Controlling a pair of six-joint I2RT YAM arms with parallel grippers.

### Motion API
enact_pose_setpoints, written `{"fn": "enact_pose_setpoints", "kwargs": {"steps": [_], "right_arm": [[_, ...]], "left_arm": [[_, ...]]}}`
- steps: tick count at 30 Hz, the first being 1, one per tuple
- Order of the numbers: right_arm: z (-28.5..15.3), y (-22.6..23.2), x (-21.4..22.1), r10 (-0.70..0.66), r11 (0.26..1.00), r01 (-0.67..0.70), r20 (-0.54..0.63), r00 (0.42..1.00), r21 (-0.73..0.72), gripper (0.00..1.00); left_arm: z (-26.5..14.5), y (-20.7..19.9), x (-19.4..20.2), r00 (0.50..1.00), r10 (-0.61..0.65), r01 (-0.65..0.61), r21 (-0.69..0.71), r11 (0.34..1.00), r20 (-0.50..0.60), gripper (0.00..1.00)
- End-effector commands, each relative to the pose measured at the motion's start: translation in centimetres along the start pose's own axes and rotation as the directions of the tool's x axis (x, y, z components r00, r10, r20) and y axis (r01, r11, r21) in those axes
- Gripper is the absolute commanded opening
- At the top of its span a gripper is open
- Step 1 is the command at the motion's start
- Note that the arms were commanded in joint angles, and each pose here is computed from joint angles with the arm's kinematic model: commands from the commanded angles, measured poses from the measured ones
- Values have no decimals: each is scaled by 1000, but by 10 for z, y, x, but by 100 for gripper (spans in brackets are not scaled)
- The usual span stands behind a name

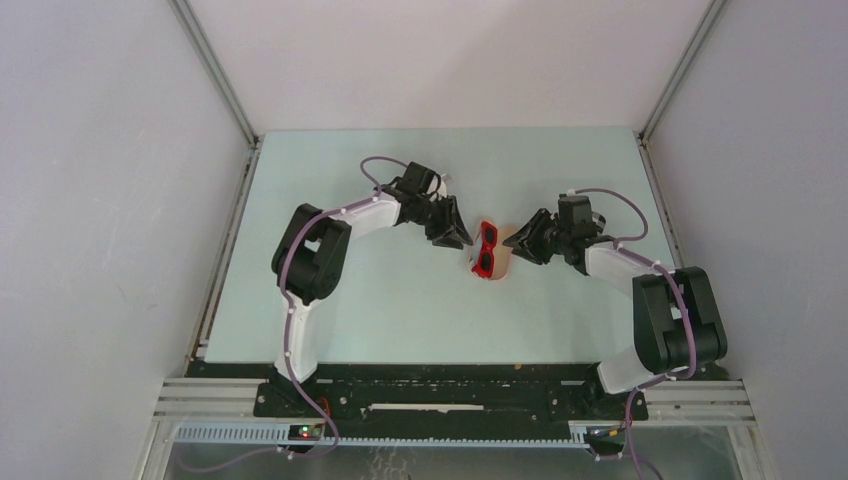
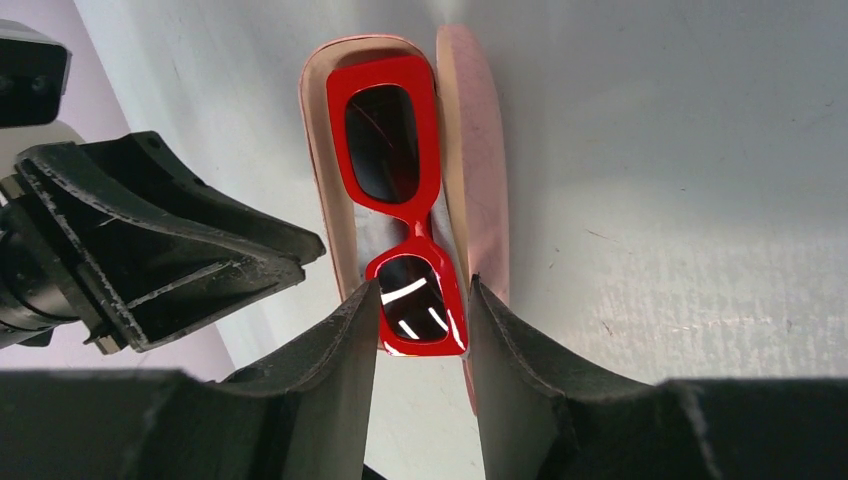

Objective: Organize the sunglasses
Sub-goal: Close the sunglasses case at the center of the board.

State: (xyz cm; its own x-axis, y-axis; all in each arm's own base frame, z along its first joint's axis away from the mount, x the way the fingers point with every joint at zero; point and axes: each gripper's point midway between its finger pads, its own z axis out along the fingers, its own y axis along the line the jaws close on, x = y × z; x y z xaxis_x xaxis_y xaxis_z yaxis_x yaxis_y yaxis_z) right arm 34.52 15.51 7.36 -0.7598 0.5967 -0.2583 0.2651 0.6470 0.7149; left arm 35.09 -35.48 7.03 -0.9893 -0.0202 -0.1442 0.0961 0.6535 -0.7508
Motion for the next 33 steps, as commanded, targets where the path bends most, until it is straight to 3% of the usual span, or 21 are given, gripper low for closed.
{"fn": "enact_pose_setpoints", "kwargs": {"steps": [1, 7, 10, 15, 33], "right_arm": [[-7, 9, -9, -6, 999, 8, 47, 999, -32, 46], [-11, 3, -16, -7, 1000, 8, 67, 998, -16, 47], [-6, -2, -14, 4, 1000, -3, 47, 999, -10, 54], [4, -10, -6, 21, 1000, -21, 5, 1000, 0, 54], [12, -9, -3, 45, 999, -46, -22, 999, -23, 28]], "left_arm": [[-5, -21, -11, 999, 35, -35, 55, 998, 4, 39], [-2, -18, -10, 999, 31, -31, 54, 998, -5, 38], [-1, -19, -10, 1000, 29, -28, 57, 998, -9, 37], [3, -17, -11, 1000, 23, -22, 55, 998, -15, 35], [13, -14, -8, 999, 13, -10, 59, 998, -47, 28]]}}
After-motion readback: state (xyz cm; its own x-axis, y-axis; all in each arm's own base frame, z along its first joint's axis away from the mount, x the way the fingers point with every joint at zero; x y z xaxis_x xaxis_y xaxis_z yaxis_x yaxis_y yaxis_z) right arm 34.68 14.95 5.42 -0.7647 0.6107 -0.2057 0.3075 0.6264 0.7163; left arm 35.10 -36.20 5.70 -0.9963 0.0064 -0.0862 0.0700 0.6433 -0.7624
